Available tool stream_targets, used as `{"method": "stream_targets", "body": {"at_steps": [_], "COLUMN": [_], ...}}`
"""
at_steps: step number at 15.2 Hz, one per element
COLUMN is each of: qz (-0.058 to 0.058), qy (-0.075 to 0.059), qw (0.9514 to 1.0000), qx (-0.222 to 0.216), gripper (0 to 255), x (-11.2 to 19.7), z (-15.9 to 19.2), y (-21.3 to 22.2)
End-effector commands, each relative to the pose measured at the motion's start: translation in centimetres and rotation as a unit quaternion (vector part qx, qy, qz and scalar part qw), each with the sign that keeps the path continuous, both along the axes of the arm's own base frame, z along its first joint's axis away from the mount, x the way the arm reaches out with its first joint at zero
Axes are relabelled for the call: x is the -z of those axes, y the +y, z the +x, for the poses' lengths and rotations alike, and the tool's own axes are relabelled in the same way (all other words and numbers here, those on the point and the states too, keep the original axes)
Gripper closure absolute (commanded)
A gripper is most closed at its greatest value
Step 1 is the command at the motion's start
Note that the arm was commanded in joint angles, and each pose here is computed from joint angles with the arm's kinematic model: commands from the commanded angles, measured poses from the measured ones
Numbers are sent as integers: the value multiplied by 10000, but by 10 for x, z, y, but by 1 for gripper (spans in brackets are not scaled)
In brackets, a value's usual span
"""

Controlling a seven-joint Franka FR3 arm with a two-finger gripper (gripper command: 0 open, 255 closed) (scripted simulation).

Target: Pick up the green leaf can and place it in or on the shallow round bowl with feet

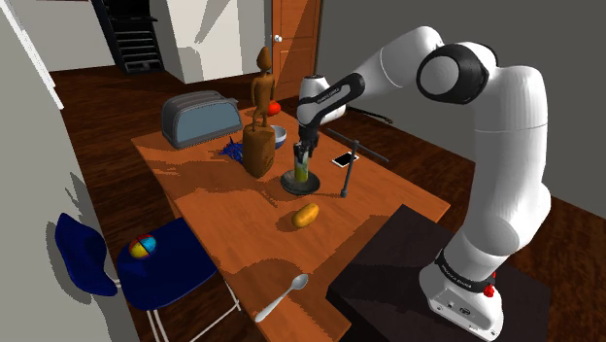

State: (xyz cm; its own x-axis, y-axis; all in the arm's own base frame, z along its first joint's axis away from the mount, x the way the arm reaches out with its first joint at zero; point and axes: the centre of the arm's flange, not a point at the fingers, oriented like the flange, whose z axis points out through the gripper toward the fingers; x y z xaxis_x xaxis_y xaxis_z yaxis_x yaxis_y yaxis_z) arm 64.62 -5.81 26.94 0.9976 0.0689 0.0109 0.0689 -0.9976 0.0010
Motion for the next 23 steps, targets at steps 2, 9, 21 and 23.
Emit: {"method": "stream_targets", "body": {"at_steps": [2,9,21,23], "qz": [0,0,0,0], "qy": [-5,-5,-5,-5], "qw": [10000,10000,10000,10000], "qx": [0,0,0,0], "gripper": [255,255,0,0], "x": [16,22,-28,-28], "z": [0,0,0,0], "y": [0,0,0,0]}}
